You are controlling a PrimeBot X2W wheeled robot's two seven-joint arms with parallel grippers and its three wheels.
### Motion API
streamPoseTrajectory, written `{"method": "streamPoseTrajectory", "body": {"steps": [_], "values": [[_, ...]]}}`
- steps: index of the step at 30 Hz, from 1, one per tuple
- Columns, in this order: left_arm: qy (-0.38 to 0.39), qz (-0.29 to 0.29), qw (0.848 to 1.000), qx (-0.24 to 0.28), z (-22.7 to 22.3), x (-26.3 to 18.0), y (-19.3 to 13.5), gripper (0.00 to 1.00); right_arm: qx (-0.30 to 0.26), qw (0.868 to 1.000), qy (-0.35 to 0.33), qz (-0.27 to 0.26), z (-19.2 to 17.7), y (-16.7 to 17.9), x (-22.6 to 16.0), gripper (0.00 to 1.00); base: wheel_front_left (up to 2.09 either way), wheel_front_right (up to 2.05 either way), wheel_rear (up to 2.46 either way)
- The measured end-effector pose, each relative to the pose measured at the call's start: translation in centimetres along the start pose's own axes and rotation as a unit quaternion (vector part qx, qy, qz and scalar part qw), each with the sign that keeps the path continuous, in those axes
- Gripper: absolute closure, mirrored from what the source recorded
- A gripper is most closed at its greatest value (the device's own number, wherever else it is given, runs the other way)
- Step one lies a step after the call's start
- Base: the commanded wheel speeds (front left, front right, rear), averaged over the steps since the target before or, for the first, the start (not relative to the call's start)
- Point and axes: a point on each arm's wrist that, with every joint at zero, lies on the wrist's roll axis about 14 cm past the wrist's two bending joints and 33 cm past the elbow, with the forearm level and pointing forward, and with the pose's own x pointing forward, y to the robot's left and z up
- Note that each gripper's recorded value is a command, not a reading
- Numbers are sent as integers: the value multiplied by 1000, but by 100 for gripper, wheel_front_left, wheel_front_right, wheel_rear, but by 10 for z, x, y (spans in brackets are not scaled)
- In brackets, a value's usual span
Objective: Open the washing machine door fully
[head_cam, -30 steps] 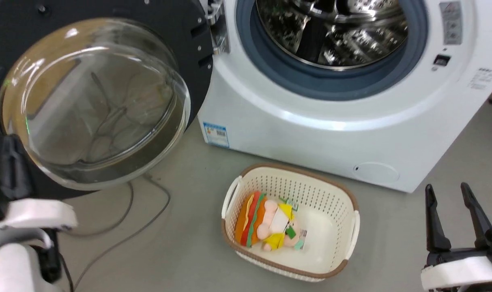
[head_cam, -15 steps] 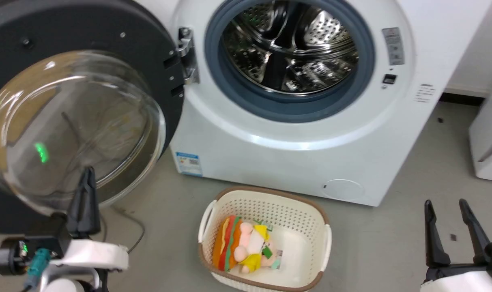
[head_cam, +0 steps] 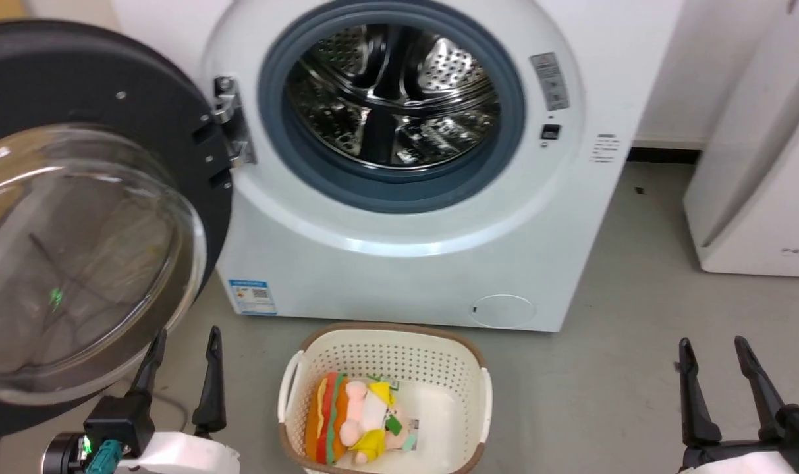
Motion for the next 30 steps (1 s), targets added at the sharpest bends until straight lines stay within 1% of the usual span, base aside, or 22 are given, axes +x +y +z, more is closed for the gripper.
{"method": "streamPoseTrajectory", "body": {"steps": [7, 8, 30], "values": [[21, -19, 1000, -6, -14, 1, -15, 0, -2, 1000, 3, -18, 0, -11, -14, 0, 0, 0, 0], [22, -19, 1000, -7, -15, 0, -16, 100, -2, 1000, 4, -19, 0, -11, -15, 100, 0, 0, 0], [36, -27, 999, -1, -17, 3, -24, 100, -2, 1000, 22, -14, -6, -8, -14, 100, 0, 0, 0]]}}
